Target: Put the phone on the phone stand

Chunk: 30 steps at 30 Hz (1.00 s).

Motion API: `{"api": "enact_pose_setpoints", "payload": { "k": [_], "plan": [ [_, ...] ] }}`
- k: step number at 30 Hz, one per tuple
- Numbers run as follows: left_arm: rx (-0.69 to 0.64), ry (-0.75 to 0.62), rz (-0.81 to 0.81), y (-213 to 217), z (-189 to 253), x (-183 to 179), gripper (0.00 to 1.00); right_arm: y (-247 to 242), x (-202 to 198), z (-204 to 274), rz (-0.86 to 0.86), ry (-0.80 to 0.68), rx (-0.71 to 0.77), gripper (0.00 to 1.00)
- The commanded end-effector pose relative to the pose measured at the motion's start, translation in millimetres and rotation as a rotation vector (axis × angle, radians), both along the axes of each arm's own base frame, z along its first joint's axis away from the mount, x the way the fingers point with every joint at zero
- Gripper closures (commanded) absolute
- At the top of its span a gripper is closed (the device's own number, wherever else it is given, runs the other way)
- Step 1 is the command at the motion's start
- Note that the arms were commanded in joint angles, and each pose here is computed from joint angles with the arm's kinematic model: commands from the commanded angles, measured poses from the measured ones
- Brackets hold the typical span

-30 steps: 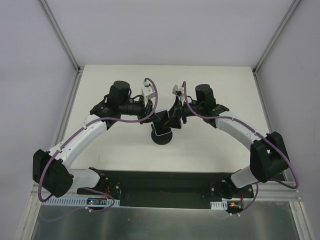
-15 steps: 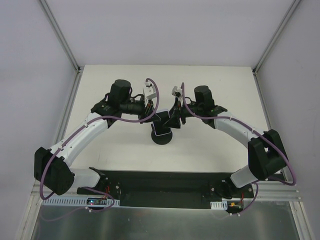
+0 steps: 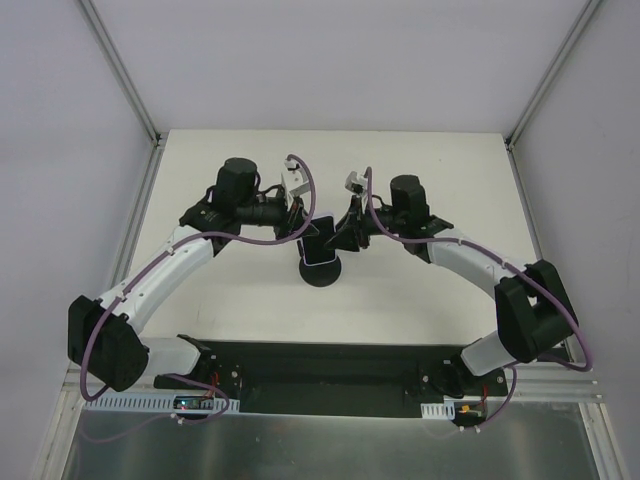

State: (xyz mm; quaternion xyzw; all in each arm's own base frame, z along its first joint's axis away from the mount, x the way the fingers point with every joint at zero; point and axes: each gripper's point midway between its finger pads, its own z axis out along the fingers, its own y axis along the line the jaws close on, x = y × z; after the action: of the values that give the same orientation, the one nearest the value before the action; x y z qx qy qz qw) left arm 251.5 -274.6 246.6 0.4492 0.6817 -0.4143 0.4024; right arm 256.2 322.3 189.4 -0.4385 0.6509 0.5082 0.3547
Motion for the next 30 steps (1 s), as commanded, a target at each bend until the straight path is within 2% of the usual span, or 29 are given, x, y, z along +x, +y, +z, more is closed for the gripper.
{"api": "enact_pose_setpoints", "payload": {
  "k": [1,3,6,10,18,19,20,21,24,26,30],
  "plan": [
    [-0.002,-0.136,-0.054,-7.0,-3.3,-2.2,1.0,2.6,13.4,-4.2,-0.273,0.333,0.033,1.0],
    [-0.007,-0.151,-0.057,-6.7,-7.9,-4.2,1.0,-0.3,15.9,-2.5,-0.352,0.415,0.049,1.0],
    [-0.013,-0.154,-0.066,-6.6,-14.3,-8.6,1.0,-1.8,13.2,-2.6,-0.384,0.444,0.079,1.0],
    [-0.008,-0.137,-0.076,-6.7,-22.7,-9.8,1.0,7.9,9.4,10.1,-0.326,0.488,0.151,1.0],
    [-0.018,-0.117,-0.087,-7.8,-26.3,-13.4,1.0,6.2,1.6,14.6,-0.328,0.537,0.156,1.0],
    [-0.02,-0.112,-0.086,-7.9,-27.1,-13.8,1.0,5.5,0.3,15.3,-0.326,0.533,0.157,0.91],
    [-0.02,-0.097,-0.082,-7.9,-28.5,-15.3,1.0,4.4,-1.8,20.6,-0.319,0.529,0.166,0.78],
    [-0.018,-0.086,-0.079,-7.5,-30.8,-15.2,1.0,3.5,-3.3,21.2,-0.316,0.522,0.167,0.56],
    [-0.023,-0.061,-0.07,-8.4,-30.0,-15.2,1.0,-5.5,-6.4,19.0,-0.348,0.452,0.139,0.29],
    [-0.028,-0.05,-0.066,-9.2,-27.9,-15.0,1.0,-10.0,-9.7,24.0,-0.349,0.401,0.127,0.2],
    [-0.035,-0.055,-0.063,-9.8,-21.8,-13.9,1.0,-23.3,-13.8,23.2,-0.383,0.323,0.065,0.12]
  ]
}}
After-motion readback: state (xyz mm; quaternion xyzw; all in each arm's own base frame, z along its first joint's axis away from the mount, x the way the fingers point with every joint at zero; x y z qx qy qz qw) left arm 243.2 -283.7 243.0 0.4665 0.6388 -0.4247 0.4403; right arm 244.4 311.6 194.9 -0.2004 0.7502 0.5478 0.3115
